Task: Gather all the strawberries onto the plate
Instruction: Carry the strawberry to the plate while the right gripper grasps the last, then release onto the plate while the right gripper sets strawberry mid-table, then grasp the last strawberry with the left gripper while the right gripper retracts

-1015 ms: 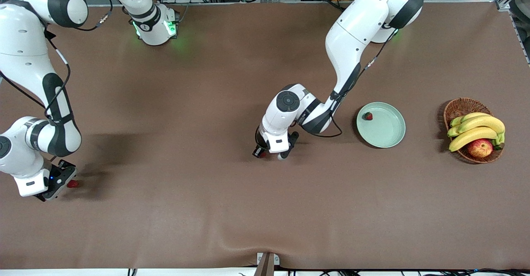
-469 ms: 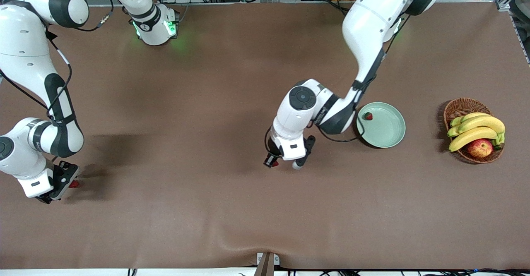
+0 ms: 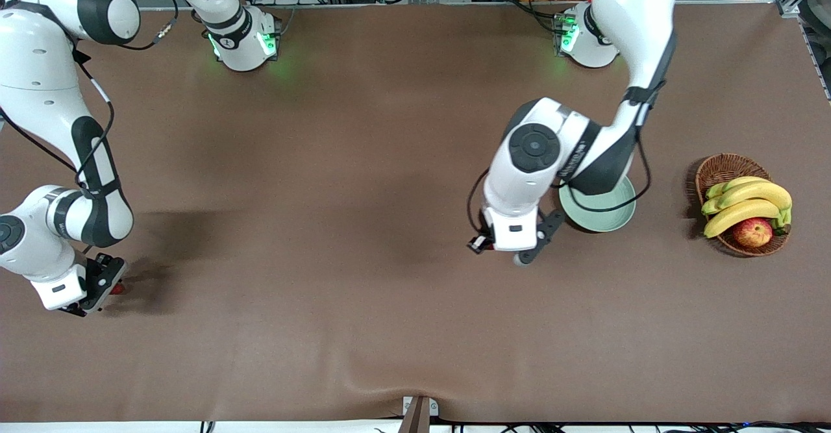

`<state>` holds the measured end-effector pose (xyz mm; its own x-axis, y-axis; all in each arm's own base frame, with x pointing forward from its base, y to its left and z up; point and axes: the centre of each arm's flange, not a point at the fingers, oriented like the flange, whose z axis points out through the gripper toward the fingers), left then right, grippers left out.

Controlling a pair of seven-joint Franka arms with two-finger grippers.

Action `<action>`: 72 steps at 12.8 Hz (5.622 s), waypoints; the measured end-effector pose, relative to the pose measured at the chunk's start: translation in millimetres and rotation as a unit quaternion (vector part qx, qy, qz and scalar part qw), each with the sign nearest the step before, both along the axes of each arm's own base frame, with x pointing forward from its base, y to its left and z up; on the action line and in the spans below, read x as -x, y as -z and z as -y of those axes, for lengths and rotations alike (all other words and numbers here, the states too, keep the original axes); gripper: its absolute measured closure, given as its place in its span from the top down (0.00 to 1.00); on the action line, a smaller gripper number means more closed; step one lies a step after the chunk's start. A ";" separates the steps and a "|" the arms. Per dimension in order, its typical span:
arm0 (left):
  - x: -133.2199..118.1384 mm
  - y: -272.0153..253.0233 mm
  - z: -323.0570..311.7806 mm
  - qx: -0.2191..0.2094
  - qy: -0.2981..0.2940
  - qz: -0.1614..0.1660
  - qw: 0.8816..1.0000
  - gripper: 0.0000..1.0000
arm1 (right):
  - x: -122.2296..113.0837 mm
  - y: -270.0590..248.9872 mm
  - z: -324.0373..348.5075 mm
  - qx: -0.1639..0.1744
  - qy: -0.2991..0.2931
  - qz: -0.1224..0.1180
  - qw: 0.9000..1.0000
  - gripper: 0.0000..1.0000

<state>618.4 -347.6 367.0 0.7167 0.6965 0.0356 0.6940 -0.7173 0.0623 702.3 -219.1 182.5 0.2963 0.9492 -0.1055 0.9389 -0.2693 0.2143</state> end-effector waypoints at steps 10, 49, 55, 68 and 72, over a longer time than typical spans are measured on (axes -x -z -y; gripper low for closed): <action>55.6 86.4 -193.4 -0.061 0.060 -0.140 0.986 0.33 | -0.5 2.5 0.0 -0.001 0.000 0.000 1.000 0.31; -6.4 -79.3 -116.7 0.028 0.047 -0.071 0.996 1.00 | 126.9 -45.8 -653.5 -0.174 0.135 -0.086 0.972 1.00; 7.2 -7.8 5.2 0.083 -0.008 -0.041 0.996 1.00 | 75.3 -187.8 -521.9 -0.133 0.238 -0.051 0.961 1.00; 63.4 152.2 151.2 0.096 -0.244 -0.063 0.963 1.00 | 146.3 -361.6 -166.6 -0.119 0.508 -0.073 0.850 1.00; 76.4 174.2 160.2 0.085 -0.256 -0.075 0.960 1.00 | 162.3 -392.3 -158.2 -0.117 0.559 -0.088 0.816 1.00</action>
